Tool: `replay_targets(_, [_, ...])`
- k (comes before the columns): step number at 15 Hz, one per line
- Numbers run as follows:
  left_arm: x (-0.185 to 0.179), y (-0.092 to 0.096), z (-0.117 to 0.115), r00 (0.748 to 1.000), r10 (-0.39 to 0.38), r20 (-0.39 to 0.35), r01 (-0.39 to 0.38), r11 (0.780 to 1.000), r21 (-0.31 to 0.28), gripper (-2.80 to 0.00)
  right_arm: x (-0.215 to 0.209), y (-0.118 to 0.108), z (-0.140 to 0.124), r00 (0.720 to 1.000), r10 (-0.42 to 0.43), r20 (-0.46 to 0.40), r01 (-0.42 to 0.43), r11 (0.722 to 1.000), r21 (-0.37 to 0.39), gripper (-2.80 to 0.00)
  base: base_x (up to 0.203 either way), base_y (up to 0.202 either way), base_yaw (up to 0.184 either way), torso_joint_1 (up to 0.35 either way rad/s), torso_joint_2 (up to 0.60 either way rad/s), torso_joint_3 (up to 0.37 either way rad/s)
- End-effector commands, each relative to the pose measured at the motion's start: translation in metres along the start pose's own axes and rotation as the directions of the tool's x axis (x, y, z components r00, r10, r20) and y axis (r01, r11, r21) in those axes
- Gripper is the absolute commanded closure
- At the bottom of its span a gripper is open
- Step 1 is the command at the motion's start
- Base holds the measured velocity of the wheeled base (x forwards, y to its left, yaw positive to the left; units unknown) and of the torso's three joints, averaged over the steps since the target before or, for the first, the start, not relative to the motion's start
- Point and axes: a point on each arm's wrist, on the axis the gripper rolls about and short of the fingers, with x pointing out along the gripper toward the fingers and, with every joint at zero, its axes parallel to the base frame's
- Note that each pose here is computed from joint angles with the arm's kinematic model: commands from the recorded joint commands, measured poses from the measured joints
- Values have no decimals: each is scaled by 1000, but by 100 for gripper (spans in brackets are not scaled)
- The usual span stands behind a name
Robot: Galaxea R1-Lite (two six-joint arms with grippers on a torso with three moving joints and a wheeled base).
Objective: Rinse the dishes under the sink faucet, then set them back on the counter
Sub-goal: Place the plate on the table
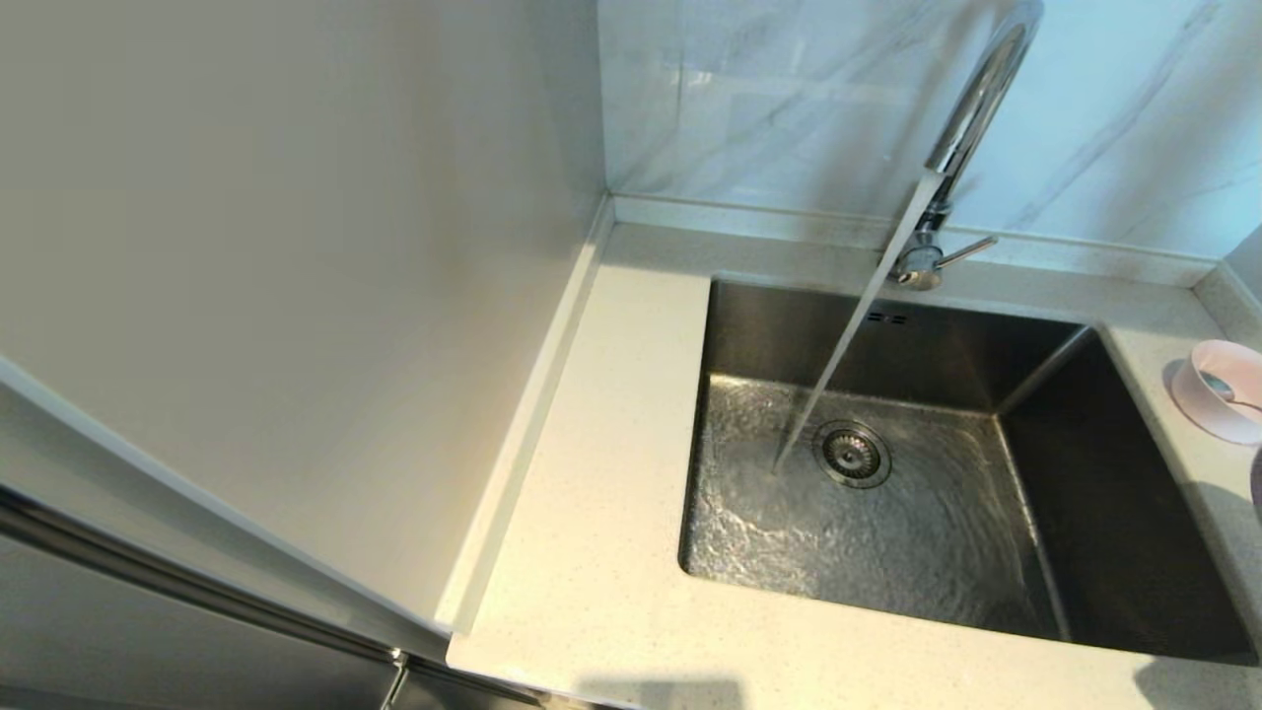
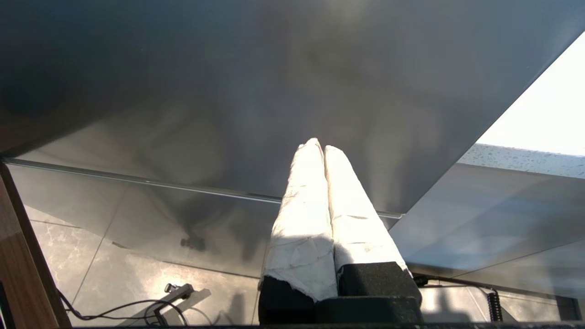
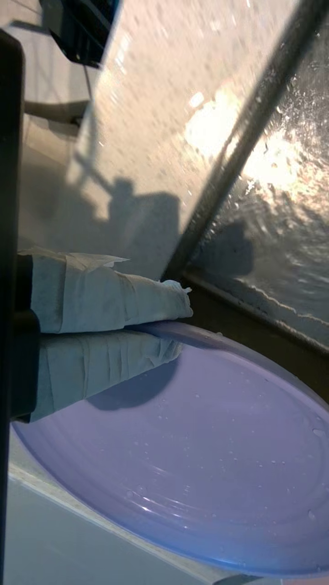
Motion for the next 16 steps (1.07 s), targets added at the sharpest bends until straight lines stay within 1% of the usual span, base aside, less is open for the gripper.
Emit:
replay_targets(1, [0,0,0,1000,0,0,0,1000,0,0,30,-3,-12,998,13,-66,-11,1000,23,0,0,0,0,0,0,0])
replay_targets(2, [0,0,0,1000,1,0,-1,1000,0,0,35,-5,-19,996,1,-94,4,999,44,0,0,0,0,0,0,0])
replay_targets(4, [0,0,0,1000,-1,0,1,1000,0,0,43,-8,-26,990,4,-140,6,997,74,0,0,0,0,0,0,0])
replay_targets(6, [0,0,0,1000,1,0,-1,1000,0,0,50,-13,-27,987,5,-163,10,996,91,0,0,0,0,0,0,0])
replay_targets(9, [0,0,0,1000,1,0,-1,1000,0,0,61,-18,-29,986,-36,-162,50,995,84,0,0,0,0,0,0,0])
replay_targets(11, [0,0,0,1000,1,0,-1,1000,0,0,65,-20,-29,985,-39,-168,53,995,85,0,0,0,0,0,0,0])
replay_targets(14, [0,0,0,1000,-1,0,1,1000,0,0,67,-21,-32,976,-63,-208,82,993,88,0,0,0,0,0,0,0])
replay_targets(16, [0,0,0,1000,0,0,0,1000,0,0,68,-21,-33,974,-61,-218,83,992,92,0,0,0,0,0,0,0])
